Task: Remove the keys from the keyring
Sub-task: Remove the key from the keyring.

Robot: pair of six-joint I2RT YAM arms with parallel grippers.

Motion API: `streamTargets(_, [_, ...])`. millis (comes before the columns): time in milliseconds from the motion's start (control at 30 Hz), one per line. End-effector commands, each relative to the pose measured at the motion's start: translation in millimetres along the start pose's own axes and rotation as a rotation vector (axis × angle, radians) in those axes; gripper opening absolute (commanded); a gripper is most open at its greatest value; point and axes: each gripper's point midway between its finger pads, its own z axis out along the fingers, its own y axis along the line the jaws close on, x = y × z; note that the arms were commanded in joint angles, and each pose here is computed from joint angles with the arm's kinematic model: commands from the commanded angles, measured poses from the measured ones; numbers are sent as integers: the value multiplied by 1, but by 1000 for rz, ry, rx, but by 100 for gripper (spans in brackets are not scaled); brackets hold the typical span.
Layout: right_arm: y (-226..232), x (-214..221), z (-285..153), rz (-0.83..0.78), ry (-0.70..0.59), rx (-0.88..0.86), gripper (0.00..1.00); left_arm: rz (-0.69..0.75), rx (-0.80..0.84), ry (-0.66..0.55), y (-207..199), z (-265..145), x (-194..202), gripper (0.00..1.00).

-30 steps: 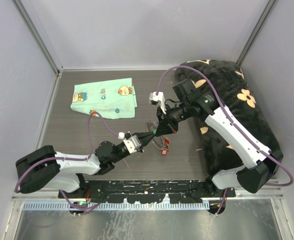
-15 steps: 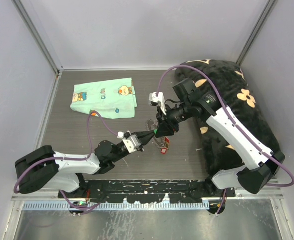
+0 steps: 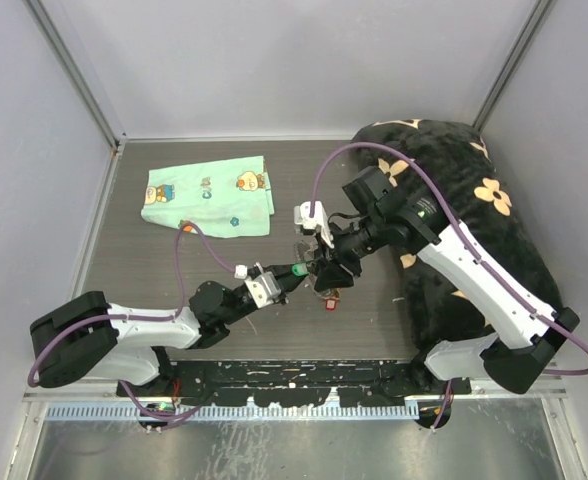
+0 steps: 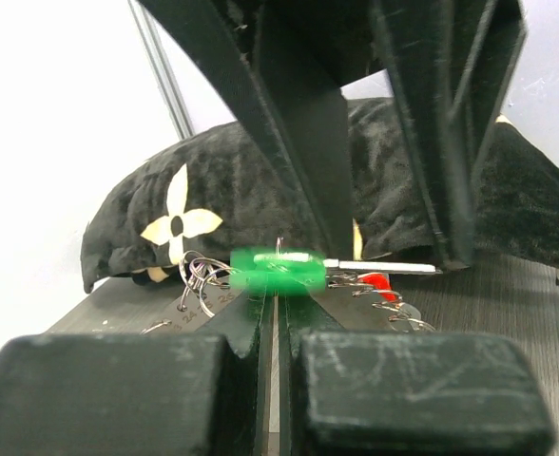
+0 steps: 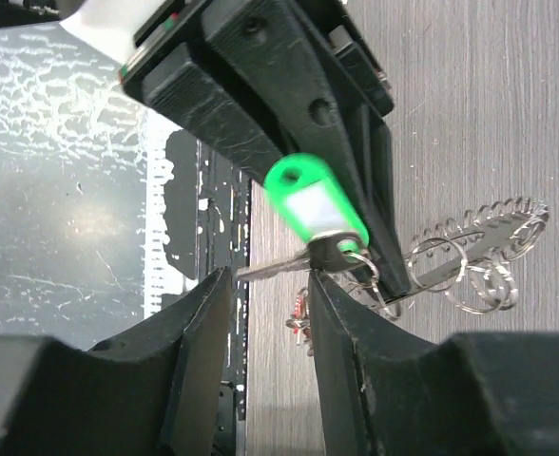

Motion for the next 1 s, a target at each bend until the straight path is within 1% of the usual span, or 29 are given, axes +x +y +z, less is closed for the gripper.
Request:
streamTargets(0, [14, -11, -14, -116, -3, 24, 44, 43, -62, -187, 20, 12, -56, 0])
streamTargets(167, [12, -14, -18, -184, 43, 64, 47, 45, -56, -188, 19, 12, -56, 0])
streamTargets(233, [16, -18, -21, -200, 30, 58, 49, 44, -52, -184, 18, 11, -55, 0])
streamTargets(300, [20, -22, -26, -219, 12, 53, 52, 46, -59, -216, 20, 8, -68, 0])
streamTargets(400, [21, -29, -34, -241, -16, 68, 54, 46, -50, -221, 19, 7, -70, 0])
streamTargets(500, [13, -38, -50, -239, -74, 99, 54, 46, -41, -230, 17, 5, -72, 0])
streamTargets(600, [-10, -41, -69, -215, -142, 169, 53, 49, -34, -239, 16, 2, -76, 0])
streamTargets(667, [-26, -38, -77, -208, -167, 216, 51, 54, -27, -245, 16, -1, -78, 0])
streamTargets(733, [-40, -32, -79, -206, -183, 238, 46, 58, -10, -243, 13, -3, -80, 0])
streamTargets(800, [-46, -24, -74, -265, -189, 215, 36, 60, 14, -234, 9, -6, -81, 0])
streamTargets(833, [-45, -19, -69, -306, -193, 190, 34, 62, 31, -228, 7, -8, -82, 0])
streamTargets(900, [-39, -10, -57, -424, -213, 133, 35, 63, 58, -215, 3, -10, -83, 0])
streamTargets(967, [-33, -6, -48, -518, -259, 97, 41, 61, 76, -210, 1, -14, -86, 0])
